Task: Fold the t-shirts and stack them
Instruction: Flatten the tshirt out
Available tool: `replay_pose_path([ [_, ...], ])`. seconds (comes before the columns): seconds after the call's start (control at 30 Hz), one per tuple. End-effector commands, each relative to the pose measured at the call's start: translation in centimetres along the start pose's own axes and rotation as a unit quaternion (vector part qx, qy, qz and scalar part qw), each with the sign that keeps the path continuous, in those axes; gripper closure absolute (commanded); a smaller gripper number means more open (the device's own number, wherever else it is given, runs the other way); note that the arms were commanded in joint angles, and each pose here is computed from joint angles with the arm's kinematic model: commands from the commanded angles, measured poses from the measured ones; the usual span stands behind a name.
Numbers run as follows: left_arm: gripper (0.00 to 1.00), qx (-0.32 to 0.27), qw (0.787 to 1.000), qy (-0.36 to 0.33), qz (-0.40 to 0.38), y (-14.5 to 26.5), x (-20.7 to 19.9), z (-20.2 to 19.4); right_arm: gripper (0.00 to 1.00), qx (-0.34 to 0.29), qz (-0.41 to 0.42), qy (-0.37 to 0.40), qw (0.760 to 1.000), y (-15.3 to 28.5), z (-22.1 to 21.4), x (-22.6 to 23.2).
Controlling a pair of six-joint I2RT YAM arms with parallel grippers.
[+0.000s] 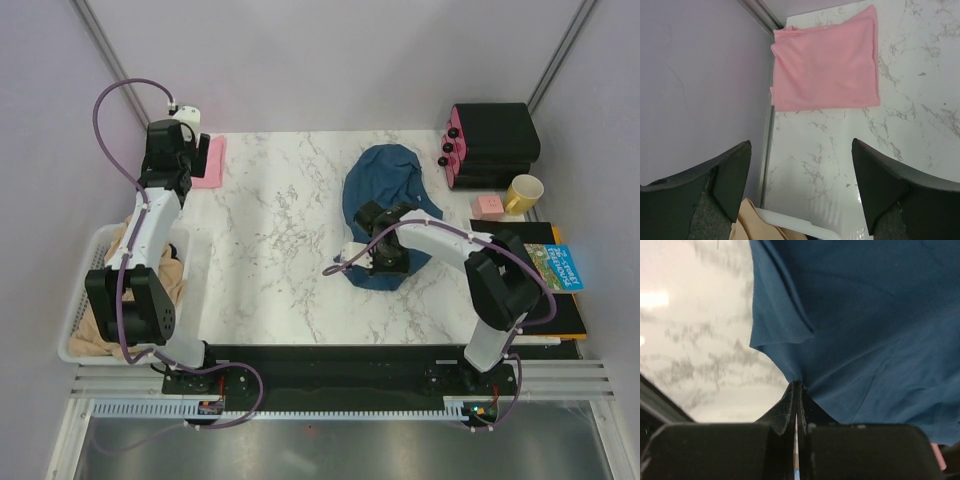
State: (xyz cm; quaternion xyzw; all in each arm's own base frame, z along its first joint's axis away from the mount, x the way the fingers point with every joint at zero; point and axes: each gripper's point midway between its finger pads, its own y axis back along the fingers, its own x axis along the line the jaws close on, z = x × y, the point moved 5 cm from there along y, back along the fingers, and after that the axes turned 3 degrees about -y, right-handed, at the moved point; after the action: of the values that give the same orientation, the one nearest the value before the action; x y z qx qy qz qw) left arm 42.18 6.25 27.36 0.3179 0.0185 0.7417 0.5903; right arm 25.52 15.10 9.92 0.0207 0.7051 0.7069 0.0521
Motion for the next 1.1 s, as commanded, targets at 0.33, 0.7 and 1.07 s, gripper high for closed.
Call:
replay_pose_path([
  [0.33, 0.13, -0.054, 0.997, 0.029, -0.04, 0.2, -0.7, 3.8, 0.25, -0.007, 0.057, -0.027, 0.998, 2.7, -1.8, 0.3],
  [0.7, 0.14, -0.057, 0.996, 0.009, -0.075, 0.2, -3.1, 4.7, 0.33, -0.006, 0.185, -0.013, 0.983, 1.0, -0.2, 2.0],
  [1.07, 0.14, -0.046, 0.996, 0.006, -0.08, -0.2, -3.8, 4.4, 0.34, 0.033, 0.211, 0.02, 0.977, 1.8, -2.0, 3.9],
])
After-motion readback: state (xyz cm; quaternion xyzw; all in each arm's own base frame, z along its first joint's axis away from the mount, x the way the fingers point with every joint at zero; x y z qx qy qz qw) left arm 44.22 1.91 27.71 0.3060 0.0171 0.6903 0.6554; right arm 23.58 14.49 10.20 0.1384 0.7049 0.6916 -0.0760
